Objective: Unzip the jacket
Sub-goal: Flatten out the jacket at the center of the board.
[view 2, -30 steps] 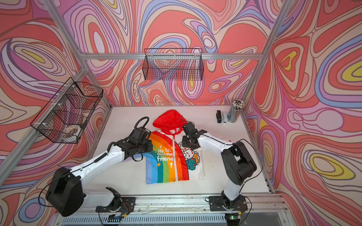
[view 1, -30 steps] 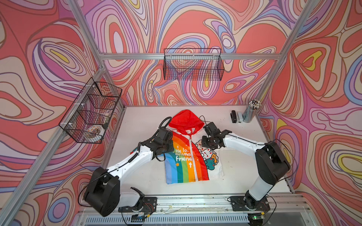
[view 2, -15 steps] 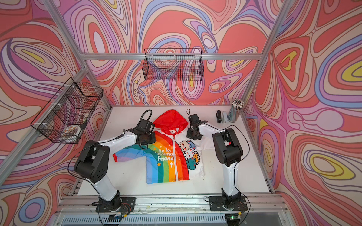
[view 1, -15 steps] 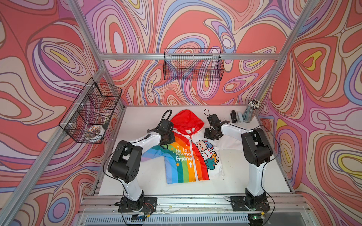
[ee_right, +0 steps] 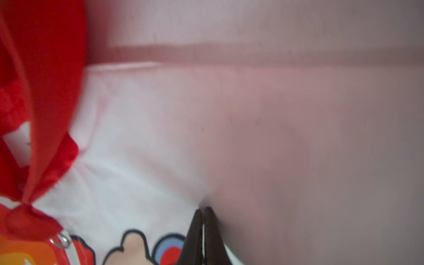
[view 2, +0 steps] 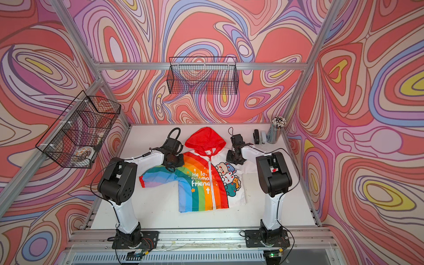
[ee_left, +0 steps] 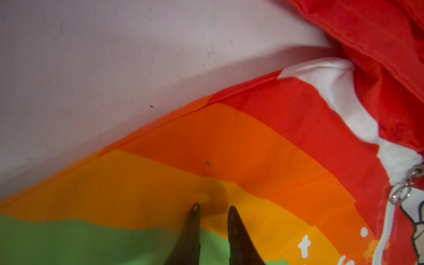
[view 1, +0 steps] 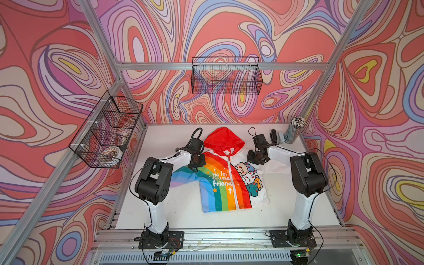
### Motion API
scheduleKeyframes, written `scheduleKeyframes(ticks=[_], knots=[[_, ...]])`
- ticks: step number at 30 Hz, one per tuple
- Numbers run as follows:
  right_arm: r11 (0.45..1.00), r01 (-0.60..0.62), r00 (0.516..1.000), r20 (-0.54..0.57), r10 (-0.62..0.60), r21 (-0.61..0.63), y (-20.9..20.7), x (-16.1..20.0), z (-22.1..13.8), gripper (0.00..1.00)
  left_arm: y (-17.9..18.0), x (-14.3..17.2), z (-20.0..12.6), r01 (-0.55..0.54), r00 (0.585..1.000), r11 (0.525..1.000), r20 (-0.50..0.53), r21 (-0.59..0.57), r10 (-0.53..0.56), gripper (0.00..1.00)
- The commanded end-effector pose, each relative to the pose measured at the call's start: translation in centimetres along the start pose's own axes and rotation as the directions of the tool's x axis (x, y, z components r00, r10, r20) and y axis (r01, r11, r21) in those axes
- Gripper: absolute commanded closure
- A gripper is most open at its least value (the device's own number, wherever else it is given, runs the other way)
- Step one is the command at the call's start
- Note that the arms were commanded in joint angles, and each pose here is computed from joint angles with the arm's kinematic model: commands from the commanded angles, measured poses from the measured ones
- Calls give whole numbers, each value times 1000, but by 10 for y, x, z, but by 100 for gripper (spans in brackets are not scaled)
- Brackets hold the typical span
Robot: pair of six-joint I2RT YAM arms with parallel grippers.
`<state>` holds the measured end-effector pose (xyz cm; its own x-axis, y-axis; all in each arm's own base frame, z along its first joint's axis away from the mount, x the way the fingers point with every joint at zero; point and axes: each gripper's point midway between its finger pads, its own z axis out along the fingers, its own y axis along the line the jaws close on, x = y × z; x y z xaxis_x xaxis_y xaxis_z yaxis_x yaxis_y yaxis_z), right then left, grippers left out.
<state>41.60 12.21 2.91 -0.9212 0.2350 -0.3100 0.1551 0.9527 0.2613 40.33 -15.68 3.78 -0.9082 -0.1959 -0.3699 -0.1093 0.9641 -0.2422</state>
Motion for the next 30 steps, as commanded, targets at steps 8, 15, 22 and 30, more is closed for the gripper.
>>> scheduleKeyframes(ticks=[8, 15, 22, 30], knots=[[960, -182, 947, 302, 114, 210, -109, -31, -104, 63, 60, -7, -111, 126, 956, 992, 272, -33, -112, 44], [852, -462, 871, 306, 384, 245, -203, -18, -104, 44, 126, 28, -120, 327, 903, 944, 307, -40, -300, 42], [807, -541, 832, 291, 472, 239, -239, -23, -87, 44, 142, 38, -125, 343, 899, 935, 319, -91, -299, 39], [805, -546, 834, 237, 498, 231, -250, -33, -63, 44, 152, 37, -131, 384, 884, 917, 328, -103, -334, 36]])
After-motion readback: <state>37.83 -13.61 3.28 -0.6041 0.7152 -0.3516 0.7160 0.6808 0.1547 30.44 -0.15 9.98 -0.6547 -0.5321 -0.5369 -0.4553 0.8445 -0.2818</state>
